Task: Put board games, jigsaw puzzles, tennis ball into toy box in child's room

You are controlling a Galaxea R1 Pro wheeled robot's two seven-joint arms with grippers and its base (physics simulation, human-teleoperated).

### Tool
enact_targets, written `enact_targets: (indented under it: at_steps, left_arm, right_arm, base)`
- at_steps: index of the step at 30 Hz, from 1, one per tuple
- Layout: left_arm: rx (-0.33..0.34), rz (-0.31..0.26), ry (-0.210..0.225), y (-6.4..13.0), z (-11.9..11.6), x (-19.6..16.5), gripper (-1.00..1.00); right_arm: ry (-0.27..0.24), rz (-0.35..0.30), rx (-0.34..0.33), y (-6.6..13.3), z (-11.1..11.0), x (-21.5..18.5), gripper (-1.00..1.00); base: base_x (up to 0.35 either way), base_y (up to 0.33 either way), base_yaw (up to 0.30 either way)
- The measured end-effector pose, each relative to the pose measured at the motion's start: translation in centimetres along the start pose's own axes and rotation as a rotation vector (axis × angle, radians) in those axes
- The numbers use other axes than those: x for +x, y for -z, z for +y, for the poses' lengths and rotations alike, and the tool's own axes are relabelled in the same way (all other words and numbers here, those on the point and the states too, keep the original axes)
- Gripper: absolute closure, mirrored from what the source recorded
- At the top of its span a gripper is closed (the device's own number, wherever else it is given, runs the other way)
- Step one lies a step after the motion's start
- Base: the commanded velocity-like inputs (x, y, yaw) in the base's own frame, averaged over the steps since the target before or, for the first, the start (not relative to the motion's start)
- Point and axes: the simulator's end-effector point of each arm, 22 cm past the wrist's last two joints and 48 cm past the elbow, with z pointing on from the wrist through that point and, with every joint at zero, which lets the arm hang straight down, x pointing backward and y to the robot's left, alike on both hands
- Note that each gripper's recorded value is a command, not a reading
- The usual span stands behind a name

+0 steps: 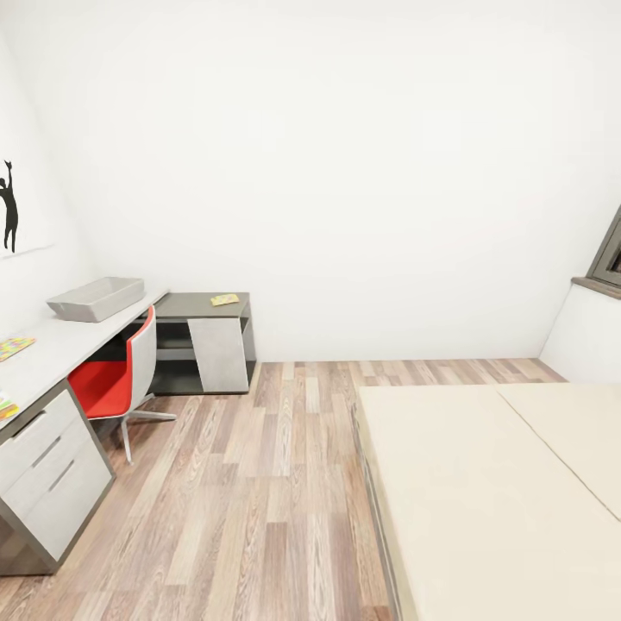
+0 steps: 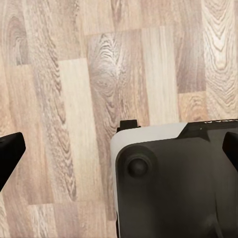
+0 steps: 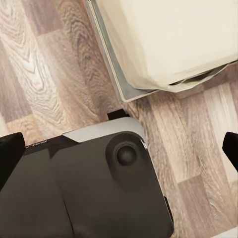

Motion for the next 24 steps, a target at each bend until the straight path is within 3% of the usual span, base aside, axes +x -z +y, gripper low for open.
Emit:
enact_targets:
  at_steps: [11,24]
  left_arm:
    - [0.0,0.0,-0.001,0.0,0.04,0.02,-1.0]
    - [-0.001,0.001,0.0,0.0,0.08,0.04,-1.0]
  right_arm:
    - [-0.001,0.0,0.0,0.02,0.07,0.02,-1.0]
    - [-0.007,0.011,-0.005,0.12,0.55,0.33,-1.0]
  base:
    - [0.0,-0.163,0.0]
    - [0.0,-0.024,0.0]
